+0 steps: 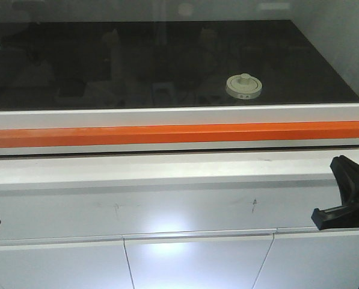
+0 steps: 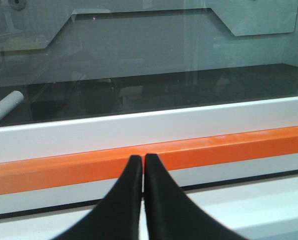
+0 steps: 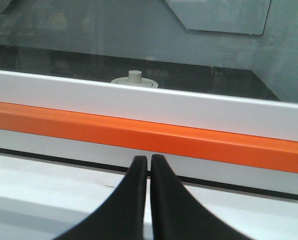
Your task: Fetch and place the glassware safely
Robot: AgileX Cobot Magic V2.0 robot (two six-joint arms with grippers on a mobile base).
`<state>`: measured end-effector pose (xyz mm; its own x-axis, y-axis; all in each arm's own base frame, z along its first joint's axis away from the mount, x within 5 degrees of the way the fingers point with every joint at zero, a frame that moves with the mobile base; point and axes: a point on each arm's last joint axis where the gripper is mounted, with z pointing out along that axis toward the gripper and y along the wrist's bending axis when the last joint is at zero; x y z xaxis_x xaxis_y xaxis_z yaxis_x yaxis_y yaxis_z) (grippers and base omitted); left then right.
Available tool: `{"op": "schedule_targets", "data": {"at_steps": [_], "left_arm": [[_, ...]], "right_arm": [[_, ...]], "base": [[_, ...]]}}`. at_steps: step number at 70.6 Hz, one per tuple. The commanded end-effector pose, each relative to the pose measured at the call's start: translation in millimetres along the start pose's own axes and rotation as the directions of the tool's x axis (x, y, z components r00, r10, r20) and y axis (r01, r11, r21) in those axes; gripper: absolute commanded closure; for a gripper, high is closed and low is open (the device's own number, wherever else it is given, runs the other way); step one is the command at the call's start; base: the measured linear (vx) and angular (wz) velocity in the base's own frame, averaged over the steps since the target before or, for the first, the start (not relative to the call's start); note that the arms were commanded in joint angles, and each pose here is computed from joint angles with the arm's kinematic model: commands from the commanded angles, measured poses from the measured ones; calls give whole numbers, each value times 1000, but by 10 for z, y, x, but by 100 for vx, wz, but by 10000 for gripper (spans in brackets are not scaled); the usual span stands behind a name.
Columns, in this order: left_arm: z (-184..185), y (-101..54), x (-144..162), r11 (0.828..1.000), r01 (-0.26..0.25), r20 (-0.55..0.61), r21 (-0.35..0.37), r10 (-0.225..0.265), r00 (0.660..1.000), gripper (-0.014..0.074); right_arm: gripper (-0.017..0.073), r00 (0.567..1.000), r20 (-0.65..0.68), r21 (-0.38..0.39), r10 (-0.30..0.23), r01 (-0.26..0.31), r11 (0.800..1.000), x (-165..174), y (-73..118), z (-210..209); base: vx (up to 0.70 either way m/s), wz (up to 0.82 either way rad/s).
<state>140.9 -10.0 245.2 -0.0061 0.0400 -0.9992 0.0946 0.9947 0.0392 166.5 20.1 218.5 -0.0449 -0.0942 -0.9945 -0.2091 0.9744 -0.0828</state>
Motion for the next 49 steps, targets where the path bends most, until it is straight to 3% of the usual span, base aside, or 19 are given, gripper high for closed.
{"op": "schedule_targets", "data": {"at_steps": [1,14,20,49], "left_arm": [[63,-10,-144,1000,7,117,14,-8,993,601],[138,-13,-116,1000,11,128,23,-13,992,601],[171,-15,-98,1000,13,126,26,-16,992,601],[192,-18,-111,999,14,156,31,-18,988,601]], "right_arm": [[563,990,142,5,0,0,1000,-112,-31,115],[563,989,146,43,34,-41,998,89,-89,312],[563,990,143,44,4,-11,999,166,-92,378],[563,996,92,54,-21,16,998,286,-154,711]], "base": [[0,0],[0,0],[0,0],[0,0]]}}
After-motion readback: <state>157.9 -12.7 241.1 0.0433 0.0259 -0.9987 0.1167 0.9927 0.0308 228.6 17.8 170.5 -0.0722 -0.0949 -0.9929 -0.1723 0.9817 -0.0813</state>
